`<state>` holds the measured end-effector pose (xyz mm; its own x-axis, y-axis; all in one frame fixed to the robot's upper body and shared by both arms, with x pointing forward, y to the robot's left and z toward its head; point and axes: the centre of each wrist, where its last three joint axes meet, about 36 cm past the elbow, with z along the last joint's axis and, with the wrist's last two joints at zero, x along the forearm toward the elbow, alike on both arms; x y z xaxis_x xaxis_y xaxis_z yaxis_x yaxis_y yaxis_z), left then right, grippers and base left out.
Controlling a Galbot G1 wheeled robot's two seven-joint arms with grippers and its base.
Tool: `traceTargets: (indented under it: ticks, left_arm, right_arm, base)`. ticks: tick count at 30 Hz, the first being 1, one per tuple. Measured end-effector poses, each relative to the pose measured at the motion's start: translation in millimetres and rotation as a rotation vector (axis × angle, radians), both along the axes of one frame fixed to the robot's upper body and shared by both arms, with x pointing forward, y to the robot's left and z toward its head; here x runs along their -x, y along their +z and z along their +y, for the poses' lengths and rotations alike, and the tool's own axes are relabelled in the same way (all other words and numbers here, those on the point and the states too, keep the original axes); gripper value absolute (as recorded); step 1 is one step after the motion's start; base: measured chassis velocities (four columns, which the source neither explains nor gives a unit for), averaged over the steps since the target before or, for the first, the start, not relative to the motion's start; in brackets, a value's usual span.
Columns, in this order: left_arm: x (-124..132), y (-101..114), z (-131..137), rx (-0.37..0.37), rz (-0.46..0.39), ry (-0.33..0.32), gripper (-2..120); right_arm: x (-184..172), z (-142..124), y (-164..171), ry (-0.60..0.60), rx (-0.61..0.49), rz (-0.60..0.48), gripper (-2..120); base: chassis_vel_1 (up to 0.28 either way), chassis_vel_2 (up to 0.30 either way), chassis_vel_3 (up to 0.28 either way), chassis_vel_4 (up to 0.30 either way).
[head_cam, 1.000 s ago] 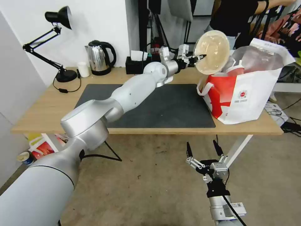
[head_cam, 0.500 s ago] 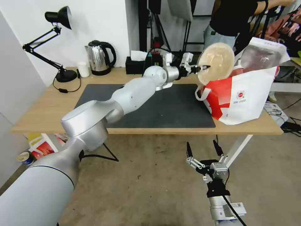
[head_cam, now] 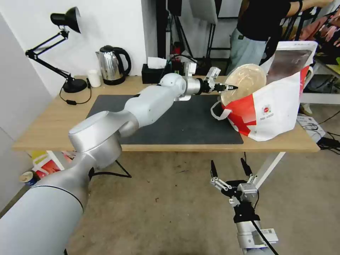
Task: Pick up the trash from the table and place it into the takeout bag.
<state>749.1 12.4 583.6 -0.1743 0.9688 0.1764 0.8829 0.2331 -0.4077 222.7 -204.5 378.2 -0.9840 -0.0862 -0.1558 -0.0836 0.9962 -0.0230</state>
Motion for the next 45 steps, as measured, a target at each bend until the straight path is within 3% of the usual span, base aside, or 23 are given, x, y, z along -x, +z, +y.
traceTargets:
  ticks: [13, 23, 28, 32, 45]
  left_arm:
    - [-5, 15, 4, -0.003, -0.040, -0.085, 2]
    - [-7, 25, 5, 0.017, -0.064, -0.146, 12]
    - [-10, 29, 9, -0.018, -0.066, -0.179, 11]
    - [-13, 27, 13, -0.057, -0.072, -0.178, 19]
    - [-14, 17, 17, -0.095, -0.043, -0.155, 69]
  right_arm:
    - [0, 0, 0, 0.000, 0.000, 0.000, 100]
    - [0, 0, 0, 0.000, 0.000, 0.000, 100]
    - [0, 0, 0, 0.000, 0.000, 0.000, 100]
    - [0, 0, 0, 0.000, 0.000, 0.000, 100]
    - [0, 0, 0, 0.000, 0.000, 0.000, 100]
  base:
    - [0.000, 0.000, 0.000, 0.000]
    - [0.000, 0.000, 0.000, 0.000]
    - [0.000, 0.000, 0.000, 0.000]
    - [0.000, 0.000, 0.000, 0.000]
    - [0.000, 0.000, 0.000, 0.000]
